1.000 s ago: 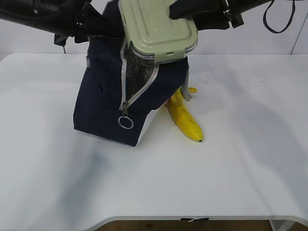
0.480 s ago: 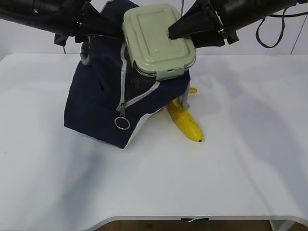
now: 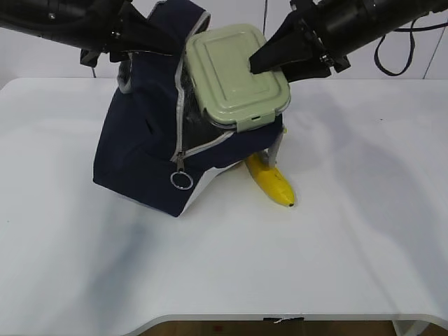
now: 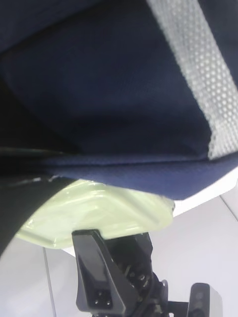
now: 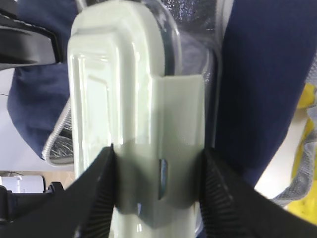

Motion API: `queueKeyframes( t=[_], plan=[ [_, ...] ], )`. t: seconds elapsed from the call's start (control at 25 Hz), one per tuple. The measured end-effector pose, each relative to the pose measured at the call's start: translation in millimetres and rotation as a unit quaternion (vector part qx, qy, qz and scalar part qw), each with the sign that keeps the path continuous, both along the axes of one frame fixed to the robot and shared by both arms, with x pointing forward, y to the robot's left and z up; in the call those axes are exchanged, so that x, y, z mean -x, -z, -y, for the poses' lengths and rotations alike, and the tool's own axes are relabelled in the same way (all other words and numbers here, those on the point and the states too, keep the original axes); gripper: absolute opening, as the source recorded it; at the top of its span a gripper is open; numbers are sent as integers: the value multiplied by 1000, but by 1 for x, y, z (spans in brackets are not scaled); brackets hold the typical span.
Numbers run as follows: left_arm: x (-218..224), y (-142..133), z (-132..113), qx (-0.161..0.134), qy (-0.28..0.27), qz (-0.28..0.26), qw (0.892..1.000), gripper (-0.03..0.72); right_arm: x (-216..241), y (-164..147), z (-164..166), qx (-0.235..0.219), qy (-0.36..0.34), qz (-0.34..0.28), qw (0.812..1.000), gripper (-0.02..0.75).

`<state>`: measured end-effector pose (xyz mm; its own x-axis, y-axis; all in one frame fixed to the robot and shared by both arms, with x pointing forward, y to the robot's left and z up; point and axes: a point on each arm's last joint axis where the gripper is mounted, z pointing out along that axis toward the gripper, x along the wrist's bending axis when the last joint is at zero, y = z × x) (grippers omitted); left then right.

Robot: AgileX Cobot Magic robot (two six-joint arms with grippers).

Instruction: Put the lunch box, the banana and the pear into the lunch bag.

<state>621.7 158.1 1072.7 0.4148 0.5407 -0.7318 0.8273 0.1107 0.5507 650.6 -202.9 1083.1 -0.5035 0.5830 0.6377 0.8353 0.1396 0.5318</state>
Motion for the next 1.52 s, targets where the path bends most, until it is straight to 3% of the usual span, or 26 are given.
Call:
queueKeyframes(
  t=[0.6, 0.8, 1.16, 1.52],
  plan=[
    [1, 0, 0, 2, 5, -1, 1000, 2, -13, 29, -2, -10, 3, -35, 999, 349],
    [2, 0, 1, 3, 11, -2, 1000, 1, -14, 25, -6, -33, 1, -26, 999, 349],
    [2, 0, 1, 3, 15, -3, 1000, 1, -11, 25, -31, -27, -17, -4, 999, 349],
    [3, -1, 2, 9, 15, -4, 1000, 1, -13, 24, -35, -38, -14, 12, 999, 349]
  ],
)
